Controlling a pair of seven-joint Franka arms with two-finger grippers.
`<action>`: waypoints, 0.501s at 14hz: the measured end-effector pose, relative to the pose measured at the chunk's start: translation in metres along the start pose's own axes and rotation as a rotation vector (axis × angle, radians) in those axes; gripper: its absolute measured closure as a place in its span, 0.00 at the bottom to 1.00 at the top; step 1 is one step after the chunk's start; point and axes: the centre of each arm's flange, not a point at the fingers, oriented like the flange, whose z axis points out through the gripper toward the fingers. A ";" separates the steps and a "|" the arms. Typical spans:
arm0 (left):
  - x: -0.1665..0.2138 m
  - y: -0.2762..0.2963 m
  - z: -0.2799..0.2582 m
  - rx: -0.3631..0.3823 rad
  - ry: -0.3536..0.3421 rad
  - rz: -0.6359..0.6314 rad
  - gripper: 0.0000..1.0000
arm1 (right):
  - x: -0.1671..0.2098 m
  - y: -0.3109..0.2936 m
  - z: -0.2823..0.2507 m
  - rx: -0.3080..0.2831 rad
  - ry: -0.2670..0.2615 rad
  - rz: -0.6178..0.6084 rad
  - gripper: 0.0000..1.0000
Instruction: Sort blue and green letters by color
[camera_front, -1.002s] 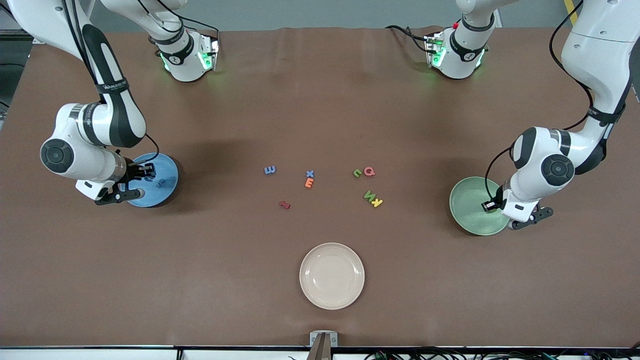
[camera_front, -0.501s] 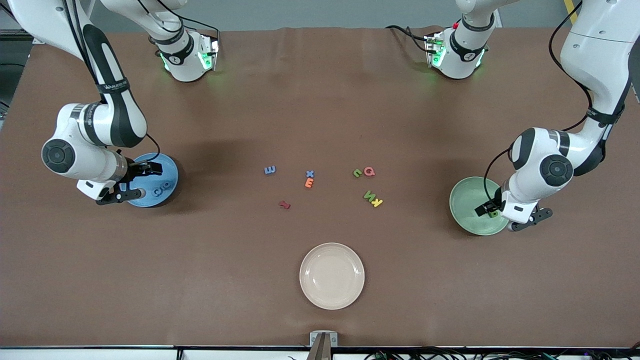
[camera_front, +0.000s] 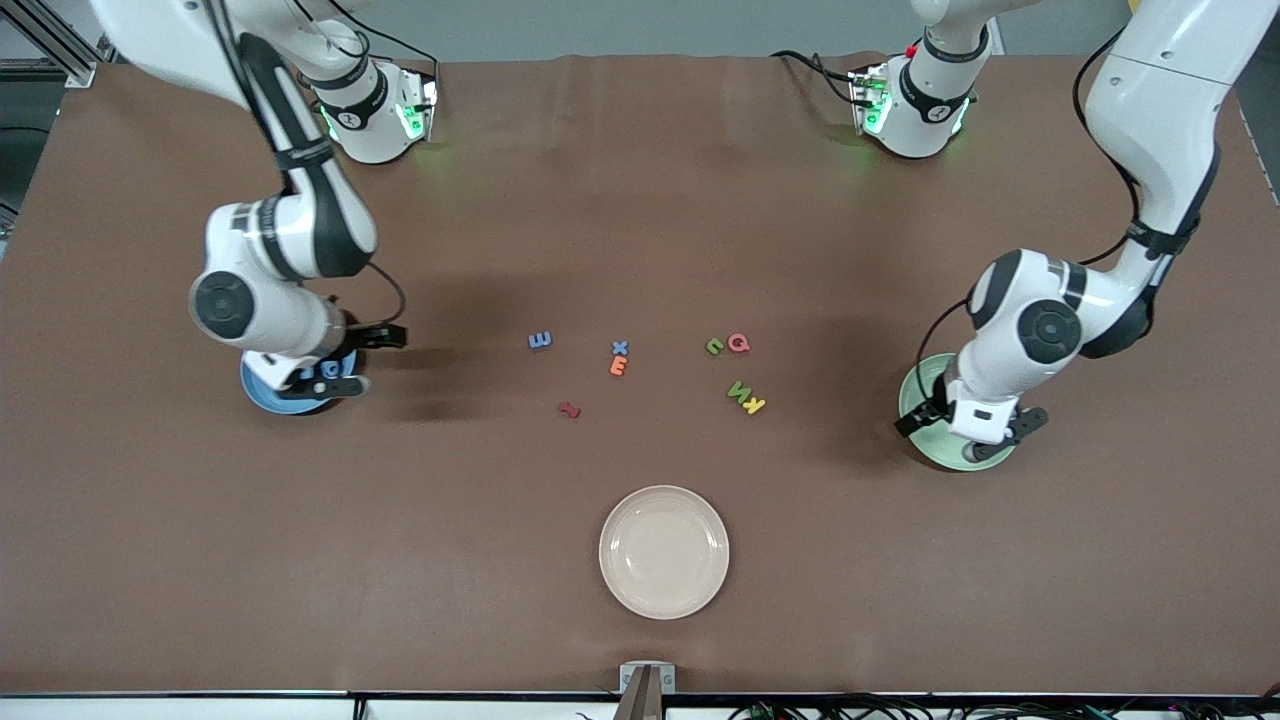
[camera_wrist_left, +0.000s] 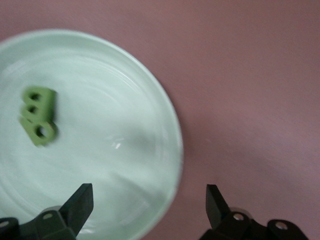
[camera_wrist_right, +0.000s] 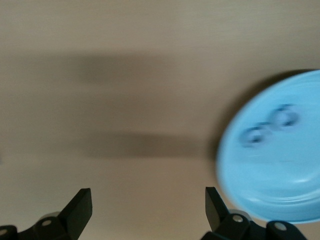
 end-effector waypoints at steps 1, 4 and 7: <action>-0.013 0.016 -0.001 -0.003 -0.001 -0.012 0.04 | -0.003 -0.026 0.001 0.002 0.017 -0.009 0.00; -0.054 0.059 -0.004 -0.011 0.000 -0.066 0.09 | -0.015 -0.089 0.003 -0.005 0.078 0.010 0.00; -0.096 0.101 -0.009 -0.025 0.005 -0.145 0.14 | -0.030 -0.146 0.018 -0.005 0.135 0.008 0.00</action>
